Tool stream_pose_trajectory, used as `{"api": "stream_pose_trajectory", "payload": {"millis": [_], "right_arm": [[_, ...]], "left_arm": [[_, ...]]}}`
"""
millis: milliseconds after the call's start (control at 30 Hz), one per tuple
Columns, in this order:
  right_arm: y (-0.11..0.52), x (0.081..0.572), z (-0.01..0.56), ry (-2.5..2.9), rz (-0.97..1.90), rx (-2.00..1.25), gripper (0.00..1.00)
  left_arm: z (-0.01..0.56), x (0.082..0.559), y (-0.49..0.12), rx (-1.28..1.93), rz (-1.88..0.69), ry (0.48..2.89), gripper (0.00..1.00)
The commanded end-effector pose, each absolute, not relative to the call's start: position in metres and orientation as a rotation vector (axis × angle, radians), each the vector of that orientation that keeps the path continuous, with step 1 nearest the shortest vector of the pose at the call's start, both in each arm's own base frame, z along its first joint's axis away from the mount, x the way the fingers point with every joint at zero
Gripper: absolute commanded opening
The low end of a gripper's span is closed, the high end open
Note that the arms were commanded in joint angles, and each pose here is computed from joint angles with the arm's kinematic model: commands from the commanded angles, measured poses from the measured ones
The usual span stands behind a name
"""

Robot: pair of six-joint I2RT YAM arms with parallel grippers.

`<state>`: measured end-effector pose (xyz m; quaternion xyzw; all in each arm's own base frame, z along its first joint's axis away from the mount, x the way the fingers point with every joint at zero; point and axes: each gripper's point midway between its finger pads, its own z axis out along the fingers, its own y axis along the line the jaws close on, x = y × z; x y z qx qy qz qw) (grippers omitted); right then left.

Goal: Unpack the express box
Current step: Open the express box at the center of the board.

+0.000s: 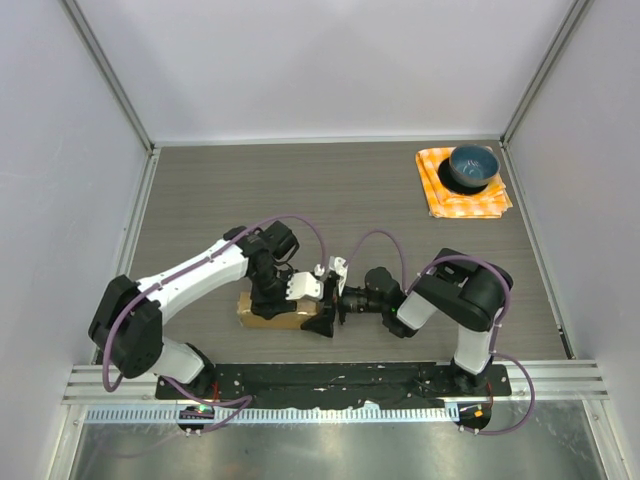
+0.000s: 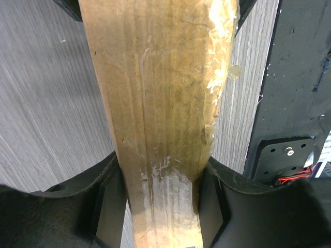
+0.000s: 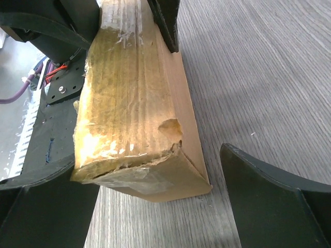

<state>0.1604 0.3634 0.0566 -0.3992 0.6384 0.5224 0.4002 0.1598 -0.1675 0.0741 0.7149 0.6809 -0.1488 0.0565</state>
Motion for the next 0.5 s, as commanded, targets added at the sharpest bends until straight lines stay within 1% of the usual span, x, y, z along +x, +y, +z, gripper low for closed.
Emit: {"api": "stream_pose_trajectory", "payload": {"millis": [0, 200, 267, 300, 333, 400, 433, 467], "right_arm": [[0.375, 0.169, 0.159, 1.126, 1.295, -0.948, 0.96], [0.384, 0.158, 0.173, 1.089, 1.257, -0.965, 0.96], [0.386, 0.154, 0.181, 1.065, 1.258, -0.968, 0.88], [0.386, 0.153, 0.183, 1.067, 1.263, -0.967, 0.83], [0.387, 0.154, 0.187, 1.067, 1.271, -0.961, 0.64], [0.386, 0.151, 0.196, 1.056, 1.281, -0.966, 0.47], [0.387, 0.148, 0.201, 1.046, 1.292, -0.976, 0.34], [0.385, 0.146, 0.206, 1.042, 1.296, -0.985, 0.29]], "left_arm": [[0.113, 0.16, -0.189, 2.1, -0.545, 1.94, 0.52], [0.143, 0.153, -0.199, 2.023, -0.631, 1.927, 0.5], [0.15, 0.149, -0.202, 2.007, -0.664, 1.918, 0.5], [0.154, 0.148, -0.202, 1.993, -0.674, 1.918, 0.5], [0.155, 0.145, -0.202, 1.993, -0.688, 1.917, 0.5], [0.158, 0.142, -0.202, 1.985, -0.705, 1.921, 0.5], [0.159, 0.141, -0.201, 1.983, -0.704, 1.92, 0.5], [0.16, 0.138, -0.2, 1.984, -0.712, 1.923, 0.5]]}}
